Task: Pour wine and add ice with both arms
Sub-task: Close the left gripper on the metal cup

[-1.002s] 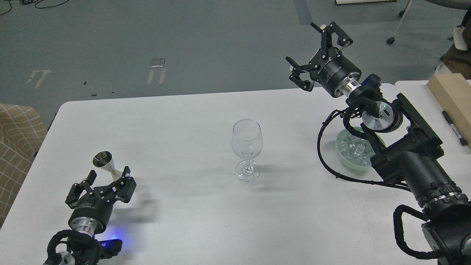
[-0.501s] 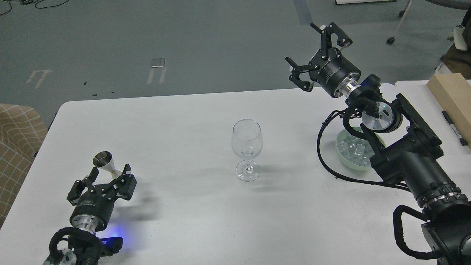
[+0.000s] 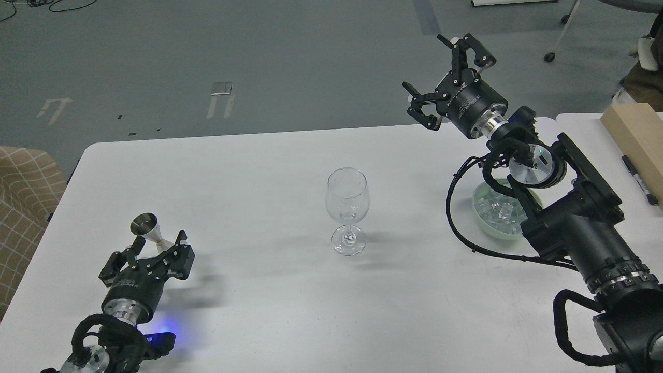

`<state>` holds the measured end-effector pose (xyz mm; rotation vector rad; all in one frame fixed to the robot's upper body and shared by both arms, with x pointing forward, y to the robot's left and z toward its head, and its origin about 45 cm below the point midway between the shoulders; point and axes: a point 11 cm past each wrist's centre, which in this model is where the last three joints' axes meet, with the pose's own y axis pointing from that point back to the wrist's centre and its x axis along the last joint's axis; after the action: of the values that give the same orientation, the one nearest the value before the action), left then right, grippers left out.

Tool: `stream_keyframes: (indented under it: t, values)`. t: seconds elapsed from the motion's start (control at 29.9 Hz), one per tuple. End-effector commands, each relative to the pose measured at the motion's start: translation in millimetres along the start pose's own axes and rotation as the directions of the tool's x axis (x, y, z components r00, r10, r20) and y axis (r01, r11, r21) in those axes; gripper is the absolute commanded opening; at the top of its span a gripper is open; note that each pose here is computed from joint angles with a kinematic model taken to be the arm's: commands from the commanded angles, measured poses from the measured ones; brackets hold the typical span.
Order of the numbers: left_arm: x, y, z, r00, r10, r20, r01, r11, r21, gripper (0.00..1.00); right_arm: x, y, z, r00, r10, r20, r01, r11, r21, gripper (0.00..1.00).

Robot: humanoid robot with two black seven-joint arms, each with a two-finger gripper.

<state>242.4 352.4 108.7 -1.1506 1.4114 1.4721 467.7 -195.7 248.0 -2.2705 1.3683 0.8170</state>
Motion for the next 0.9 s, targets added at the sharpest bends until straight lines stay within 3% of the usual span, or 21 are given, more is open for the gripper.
stream_keyframes:
  t: [0.0, 0.87]
  values:
    - [-1.1, -1.0, 0.5, 1.000, -0.003, -0.001, 0.003, 1.000, -0.002, 0.78, 0.0, 0.0, 0.0, 1.000, 0.000, 0.000, 0.000, 1.000, 0.000, 1.00]
    - [1.0, -4.7, 2.2, 1.000, -0.005, -0.010, 0.005, 1.000, -0.007, 0.58, -4.1, -2.6, 4.6, 1.000, -0.002, 0.012, 0.002, 1.000, -0.003, 1.00]
